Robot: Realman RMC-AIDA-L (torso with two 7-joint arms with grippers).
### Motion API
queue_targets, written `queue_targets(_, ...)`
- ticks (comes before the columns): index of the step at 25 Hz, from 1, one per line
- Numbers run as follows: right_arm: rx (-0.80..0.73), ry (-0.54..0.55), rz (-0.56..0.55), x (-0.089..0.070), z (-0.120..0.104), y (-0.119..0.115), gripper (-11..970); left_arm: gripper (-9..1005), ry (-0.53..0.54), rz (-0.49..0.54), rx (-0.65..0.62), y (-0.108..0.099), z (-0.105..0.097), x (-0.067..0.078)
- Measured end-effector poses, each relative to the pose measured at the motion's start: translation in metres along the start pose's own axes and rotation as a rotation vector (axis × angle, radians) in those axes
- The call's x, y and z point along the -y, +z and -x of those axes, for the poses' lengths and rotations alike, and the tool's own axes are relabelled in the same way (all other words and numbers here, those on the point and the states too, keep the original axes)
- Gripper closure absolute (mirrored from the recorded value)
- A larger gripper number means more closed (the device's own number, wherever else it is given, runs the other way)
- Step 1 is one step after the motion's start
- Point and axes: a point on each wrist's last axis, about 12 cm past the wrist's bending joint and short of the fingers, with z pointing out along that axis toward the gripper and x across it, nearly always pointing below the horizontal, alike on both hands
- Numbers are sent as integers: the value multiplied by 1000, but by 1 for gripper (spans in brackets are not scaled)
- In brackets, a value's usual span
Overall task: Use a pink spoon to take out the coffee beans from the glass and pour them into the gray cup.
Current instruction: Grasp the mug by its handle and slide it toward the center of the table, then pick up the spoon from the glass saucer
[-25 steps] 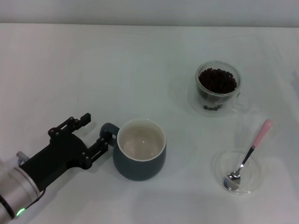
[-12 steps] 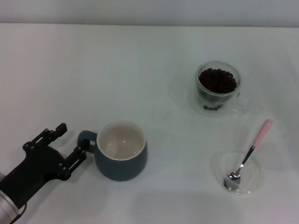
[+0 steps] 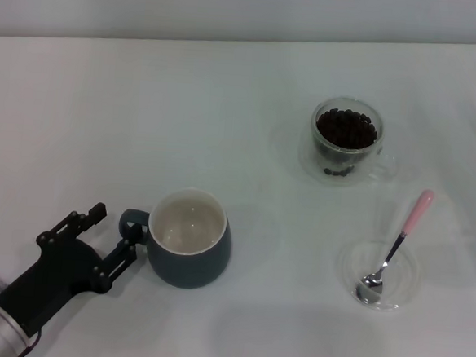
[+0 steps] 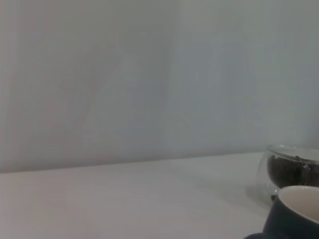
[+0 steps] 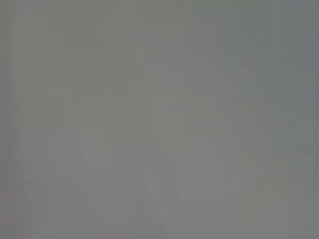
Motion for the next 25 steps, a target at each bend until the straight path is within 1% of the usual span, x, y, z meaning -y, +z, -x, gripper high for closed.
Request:
queue_targets(4, -2, 39, 5, 2, 0, -5, 219, 354, -5, -7, 13, -9, -3, 4)
queue_targets(9, -22, 137, 21, 16, 4, -16, 219, 354, -14, 7, 26, -26, -8, 8)
queue_targets(12, -64, 235, 44, 30, 11, -21, 218, 355, -23, 31, 52, -38, -9, 8)
queue_targets(16, -186, 431, 111, 48, 20, -20, 218, 355, -38, 103, 103, -56, -9, 3)
queue_targets(18, -254, 528, 150, 53, 25, -15, 219, 354, -41, 121, 121, -59, -8, 2)
queue_targets(20, -320, 606, 195, 53, 29, -9, 219, 354, -42, 144, 140, -62, -6, 0)
queue_targets(21, -354, 644, 219, 51, 29, -7, 219, 354, -39, 154, 148, -64, -6, -1)
queue_targets(23, -423, 704, 268, 44, 30, -2, 219, 355, -28, 176, 161, -66, -4, -4)
queue_targets(25, -486, 741, 311, 37, 29, 4, 219, 356, -22, 201, 173, -67, -3, -8)
